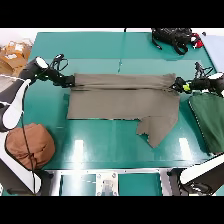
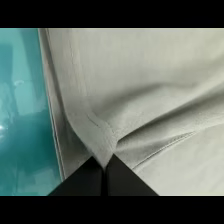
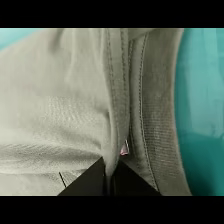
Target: Fold the shirts.
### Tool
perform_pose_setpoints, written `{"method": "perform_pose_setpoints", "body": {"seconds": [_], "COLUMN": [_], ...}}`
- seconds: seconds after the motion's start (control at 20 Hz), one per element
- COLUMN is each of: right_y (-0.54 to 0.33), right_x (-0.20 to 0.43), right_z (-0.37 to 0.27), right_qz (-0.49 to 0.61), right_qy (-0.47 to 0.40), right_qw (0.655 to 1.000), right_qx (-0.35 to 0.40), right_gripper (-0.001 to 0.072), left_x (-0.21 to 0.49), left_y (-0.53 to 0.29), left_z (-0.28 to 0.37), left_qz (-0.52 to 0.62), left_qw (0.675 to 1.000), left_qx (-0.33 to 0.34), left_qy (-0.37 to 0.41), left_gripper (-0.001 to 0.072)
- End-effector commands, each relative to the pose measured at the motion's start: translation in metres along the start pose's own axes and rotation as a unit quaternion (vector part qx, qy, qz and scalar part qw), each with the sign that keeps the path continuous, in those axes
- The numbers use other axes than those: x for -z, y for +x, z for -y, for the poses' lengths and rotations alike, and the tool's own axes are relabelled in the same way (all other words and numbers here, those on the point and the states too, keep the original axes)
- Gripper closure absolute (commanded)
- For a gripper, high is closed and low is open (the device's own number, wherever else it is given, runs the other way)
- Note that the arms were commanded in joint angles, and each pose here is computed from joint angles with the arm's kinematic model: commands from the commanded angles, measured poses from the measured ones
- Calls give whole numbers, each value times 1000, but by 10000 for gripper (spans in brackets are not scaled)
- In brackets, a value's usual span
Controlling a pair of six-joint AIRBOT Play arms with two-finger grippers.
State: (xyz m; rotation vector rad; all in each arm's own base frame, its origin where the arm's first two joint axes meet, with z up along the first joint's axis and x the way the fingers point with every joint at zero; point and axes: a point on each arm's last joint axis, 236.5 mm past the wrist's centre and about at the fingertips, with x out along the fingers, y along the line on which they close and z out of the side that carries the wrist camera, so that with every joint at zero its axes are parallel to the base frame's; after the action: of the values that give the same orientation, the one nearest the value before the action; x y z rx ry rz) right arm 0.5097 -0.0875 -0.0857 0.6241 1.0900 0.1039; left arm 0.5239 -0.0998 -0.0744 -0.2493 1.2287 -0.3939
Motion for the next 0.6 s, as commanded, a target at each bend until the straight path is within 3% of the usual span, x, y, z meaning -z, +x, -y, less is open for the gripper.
{"method": "perform_pose_setpoints", "body": {"seconds": [0.0,0.05,0.1,0.25,0.3,0.35,0.4,0.45,0.5,0.55], "right_y": [-1,-7,-16,-57,-72,-86,-99,-110,-118,-127], "right_x": [2,-1,-3,0,6,15,27,41,56,76], "right_z": [-3,-7,-11,0,7,12,14,18,21,26], "right_qz": [-6,-10,-17,-48,-59,-74,-90,-100,-106,-113], "right_qy": [-3,-8,-9,9,18,27,39,53,66,81], "right_qw": [1000,1000,1000,998,997,995,993,991,989,986], "right_qx": [0,-5,-11,26,44,55,61,69,79,93], "right_gripper": [480,374,376,379,410,557,681,694,695,695], "left_x": [13,19,26,48,56,63,71,79,85,90], "left_y": [2,-1,-4,-33,-50,-66,-82,-95,-107,-115], "left_z": [11,15,18,21,20,18,17,18,21,23], "left_qz": [-29,-43,-62,-131,-158,-180,-198,-211,-219,-217], "left_qw": [999,998,997,989,983,978,973,970,969,970], "left_qx": [25,32,37,53,58,61,64,66,63,51], "left_qy": [-14,-14,-23,-54,-71,-87,-100,-101,-96,-92], "left_gripper": [676,433,195,196,197,219,413,619,686,687]}}
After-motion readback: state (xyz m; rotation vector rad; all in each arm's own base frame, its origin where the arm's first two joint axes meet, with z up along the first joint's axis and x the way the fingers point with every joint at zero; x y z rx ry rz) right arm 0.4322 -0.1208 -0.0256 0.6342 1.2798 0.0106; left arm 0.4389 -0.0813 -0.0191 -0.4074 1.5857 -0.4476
